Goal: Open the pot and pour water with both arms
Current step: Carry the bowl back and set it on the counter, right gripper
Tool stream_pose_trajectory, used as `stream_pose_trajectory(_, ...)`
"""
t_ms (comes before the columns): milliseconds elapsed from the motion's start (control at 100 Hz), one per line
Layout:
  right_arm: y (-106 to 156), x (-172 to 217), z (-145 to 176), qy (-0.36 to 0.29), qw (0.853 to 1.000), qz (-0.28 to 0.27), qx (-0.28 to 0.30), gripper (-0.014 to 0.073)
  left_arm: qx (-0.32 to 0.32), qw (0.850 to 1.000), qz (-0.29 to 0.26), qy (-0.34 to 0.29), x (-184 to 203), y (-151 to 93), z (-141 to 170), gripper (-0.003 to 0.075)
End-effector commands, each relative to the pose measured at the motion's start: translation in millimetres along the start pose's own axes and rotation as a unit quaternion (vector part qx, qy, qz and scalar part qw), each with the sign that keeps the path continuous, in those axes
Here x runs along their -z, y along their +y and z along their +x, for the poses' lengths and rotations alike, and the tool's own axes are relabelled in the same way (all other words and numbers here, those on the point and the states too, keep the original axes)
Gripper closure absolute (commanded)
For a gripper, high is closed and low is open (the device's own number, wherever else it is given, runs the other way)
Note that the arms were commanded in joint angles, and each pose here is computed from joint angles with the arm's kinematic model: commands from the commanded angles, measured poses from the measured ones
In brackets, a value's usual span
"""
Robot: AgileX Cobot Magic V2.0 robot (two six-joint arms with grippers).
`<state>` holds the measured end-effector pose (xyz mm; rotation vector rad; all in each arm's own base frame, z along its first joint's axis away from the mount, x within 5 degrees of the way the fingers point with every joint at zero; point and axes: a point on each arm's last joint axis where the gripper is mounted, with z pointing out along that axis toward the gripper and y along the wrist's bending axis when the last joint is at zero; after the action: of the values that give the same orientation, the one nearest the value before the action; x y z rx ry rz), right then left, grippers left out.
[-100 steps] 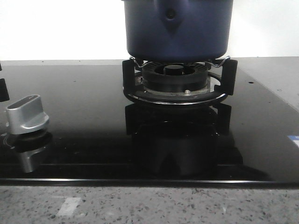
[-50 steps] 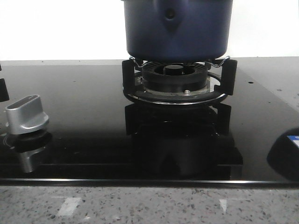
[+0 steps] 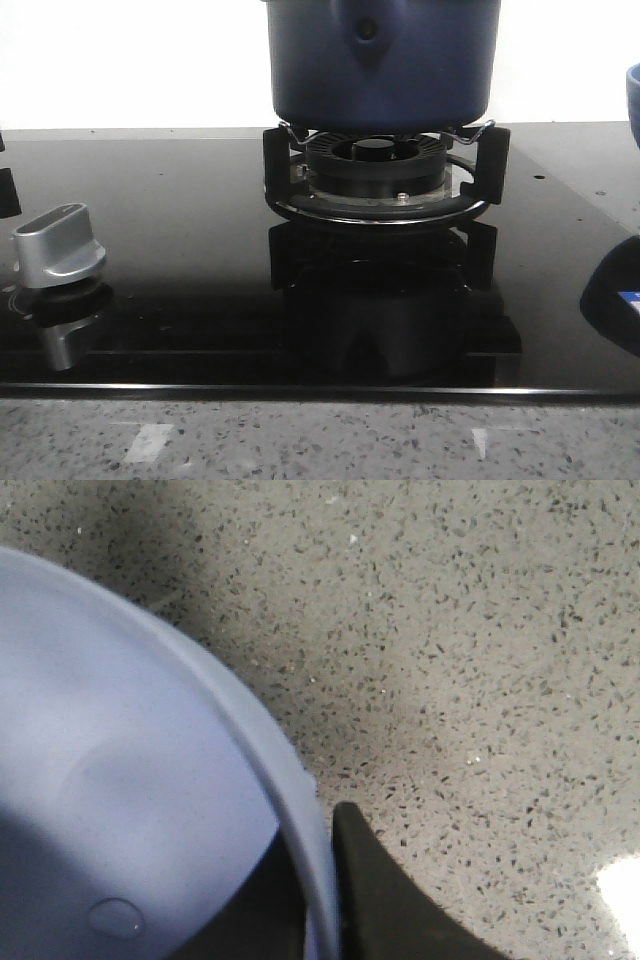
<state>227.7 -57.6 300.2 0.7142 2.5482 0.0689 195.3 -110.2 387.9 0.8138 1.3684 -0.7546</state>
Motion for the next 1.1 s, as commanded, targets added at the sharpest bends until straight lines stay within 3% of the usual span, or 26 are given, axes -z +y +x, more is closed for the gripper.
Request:
stream_pose_trajectory(0,3,13,-7,-0.048,0.999,-0.015,0.005,0.0634,0.017,0.998,0.006,-0.053,2,-4,-21,0.0418)
stream_pose_trajectory(80,3,13,-6,-0.047,0.999,-0.015,0.005,0.0595,0.022,0.998,0.003,-0.057,2,-3,-21,0.0418)
stream_pose_trajectory(440,8,18,-6,-0.063,0.998,-0.023,0.016,0.0275,0.047,0.997,0.000,-0.065,-13,13,-22,0.0418)
stream_pose_trajectory(730,9,81,0,-0.194,0.979,-0.061,0.024,0.0253,0.011,0.996,0.039,-0.074,-43,15,-35,0.0418)
stream_pose_trajectory(870,16,110,20,-0.230,0.967,-0.099,0.053,0.0307,-0.018,0.996,0.056,-0.073,-66,16,-35,0.0418)
stream_pose_trajectory(920,20,120,27,-0.242,0.961,-0.115,0.073,0.0387,-0.017,0.995,0.061,-0.071,-74,18,-34,0.0418)
stream_pose_trajectory(1030,22,141,44,-0.271,0.946,-0.146,0.107,0.0657,-0.008,0.995,0.069,-0.066,-93,26,-28,0.0418)
stream_pose_trajectory(1090,20,152,52,-0.289,0.937,-0.160,0.113,0.0663,-0.004,0.995,0.074,-0.063,-103,29,-24,0.0418)
